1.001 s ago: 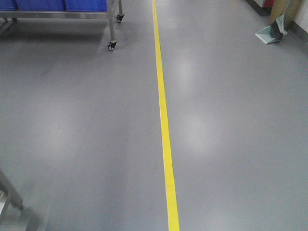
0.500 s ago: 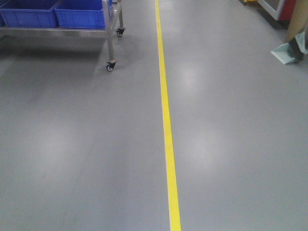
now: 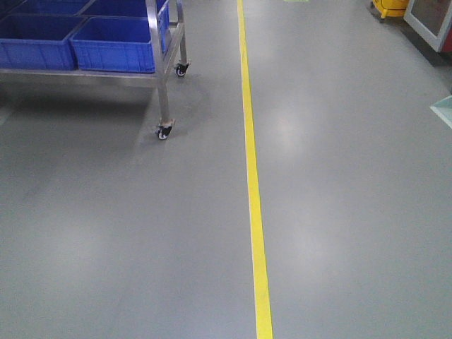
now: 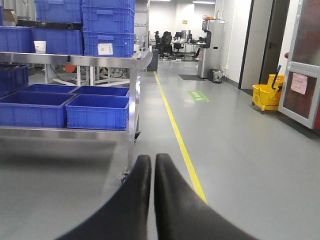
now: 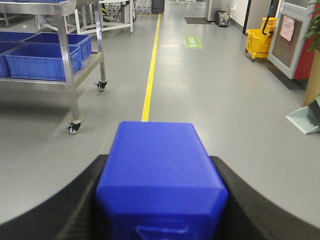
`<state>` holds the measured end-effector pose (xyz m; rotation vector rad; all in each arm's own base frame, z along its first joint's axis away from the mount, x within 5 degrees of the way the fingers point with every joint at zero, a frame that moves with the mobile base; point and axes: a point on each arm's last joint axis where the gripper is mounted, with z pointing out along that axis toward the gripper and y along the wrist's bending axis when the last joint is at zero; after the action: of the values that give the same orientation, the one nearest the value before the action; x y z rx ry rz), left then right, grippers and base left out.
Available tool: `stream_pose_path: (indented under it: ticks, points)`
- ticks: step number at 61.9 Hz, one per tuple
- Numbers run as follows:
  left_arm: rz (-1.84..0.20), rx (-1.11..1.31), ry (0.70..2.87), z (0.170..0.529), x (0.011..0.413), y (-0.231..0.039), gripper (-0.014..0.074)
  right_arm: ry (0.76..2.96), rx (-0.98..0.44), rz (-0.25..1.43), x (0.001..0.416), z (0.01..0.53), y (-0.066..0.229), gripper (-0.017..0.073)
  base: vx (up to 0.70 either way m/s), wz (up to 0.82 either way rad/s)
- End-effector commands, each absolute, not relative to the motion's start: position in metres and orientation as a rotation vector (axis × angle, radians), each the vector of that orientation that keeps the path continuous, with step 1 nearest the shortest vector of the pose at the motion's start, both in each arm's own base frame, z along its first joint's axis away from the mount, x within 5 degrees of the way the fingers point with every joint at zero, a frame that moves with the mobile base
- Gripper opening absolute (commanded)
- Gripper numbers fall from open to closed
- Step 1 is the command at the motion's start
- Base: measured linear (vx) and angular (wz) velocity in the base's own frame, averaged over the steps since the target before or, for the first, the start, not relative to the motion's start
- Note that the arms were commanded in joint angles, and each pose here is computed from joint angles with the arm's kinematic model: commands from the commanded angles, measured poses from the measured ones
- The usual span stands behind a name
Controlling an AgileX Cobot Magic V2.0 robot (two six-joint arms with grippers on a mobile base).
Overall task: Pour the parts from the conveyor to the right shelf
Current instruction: 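Drive along the yellow floor line toward the shelves of blue bins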
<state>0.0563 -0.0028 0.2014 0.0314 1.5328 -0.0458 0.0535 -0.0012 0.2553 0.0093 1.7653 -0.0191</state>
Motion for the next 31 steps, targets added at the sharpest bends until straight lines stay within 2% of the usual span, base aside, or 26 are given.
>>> stream_pose_path:
  ticks: [1, 31]
  points:
    - [-0.06, 0.025, 1.477, 0.1985, 0.0564, -0.003, -0.0006, 1.672, 0.002, -0.031, 0.0551, 0.2713, -0.0014, -0.0005, 0.78, -0.03]
    - [-0.06, 0.025, 1.477, 0.1985, 0.0564, -0.003, -0.0006, 1.672, 0.002, -0.031, 0.0551, 0.2713, -0.0014, -0.0005, 0.73, 0.03]
